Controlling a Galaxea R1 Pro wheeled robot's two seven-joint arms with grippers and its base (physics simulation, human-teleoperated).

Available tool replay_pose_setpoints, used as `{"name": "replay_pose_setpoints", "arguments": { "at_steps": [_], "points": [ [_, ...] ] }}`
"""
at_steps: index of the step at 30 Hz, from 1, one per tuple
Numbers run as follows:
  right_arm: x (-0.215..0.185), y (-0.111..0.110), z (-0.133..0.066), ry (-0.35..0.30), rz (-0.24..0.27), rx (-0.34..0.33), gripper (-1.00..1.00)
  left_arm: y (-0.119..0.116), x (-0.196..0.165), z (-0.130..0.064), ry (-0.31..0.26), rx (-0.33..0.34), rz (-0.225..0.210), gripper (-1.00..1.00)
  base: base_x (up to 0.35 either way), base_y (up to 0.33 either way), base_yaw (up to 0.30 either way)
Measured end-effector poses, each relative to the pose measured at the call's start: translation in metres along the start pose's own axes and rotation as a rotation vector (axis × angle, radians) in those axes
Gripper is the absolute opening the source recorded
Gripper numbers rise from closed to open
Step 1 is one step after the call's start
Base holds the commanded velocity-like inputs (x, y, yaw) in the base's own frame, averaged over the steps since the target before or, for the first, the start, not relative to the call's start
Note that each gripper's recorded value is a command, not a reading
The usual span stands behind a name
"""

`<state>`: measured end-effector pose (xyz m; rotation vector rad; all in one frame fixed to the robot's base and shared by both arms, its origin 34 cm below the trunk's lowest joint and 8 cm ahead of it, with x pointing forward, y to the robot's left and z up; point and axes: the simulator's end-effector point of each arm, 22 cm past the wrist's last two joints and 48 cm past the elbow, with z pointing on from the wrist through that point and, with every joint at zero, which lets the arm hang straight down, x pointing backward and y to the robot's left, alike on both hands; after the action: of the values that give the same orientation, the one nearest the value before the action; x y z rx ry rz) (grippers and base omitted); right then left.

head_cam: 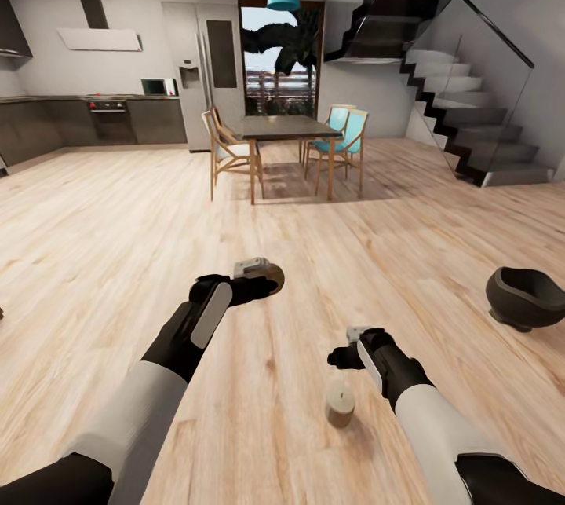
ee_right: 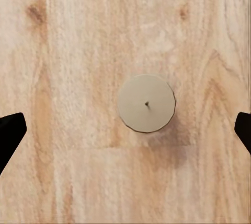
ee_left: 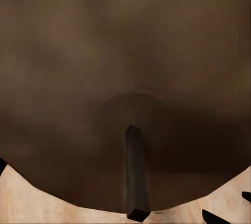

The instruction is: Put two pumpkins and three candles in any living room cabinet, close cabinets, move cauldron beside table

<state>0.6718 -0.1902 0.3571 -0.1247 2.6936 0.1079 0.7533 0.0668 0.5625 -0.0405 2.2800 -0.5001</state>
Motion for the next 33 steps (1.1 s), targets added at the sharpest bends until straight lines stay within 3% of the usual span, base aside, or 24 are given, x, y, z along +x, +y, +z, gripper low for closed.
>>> {"name": "replay_pose_setpoints", "arguments": {
  "at_steps": [12, 33],
  "points": [
    [0.000, 0.001, 0.000, 0.001, 0.001, -0.001, 1.00, 0.000, 0.003, 0.001, 0.007, 0.002, -0.002, -1.00, 0.103, -0.041, 0.000],
    [0.035, 0.000, 0.041, 0.086, 0.009, -0.009, 1.00, 0.022, 0.042, 0.040, 0.086, -0.012, -0.034, -1.00, 0.000, 0.000, 0.000]
  ]
}}
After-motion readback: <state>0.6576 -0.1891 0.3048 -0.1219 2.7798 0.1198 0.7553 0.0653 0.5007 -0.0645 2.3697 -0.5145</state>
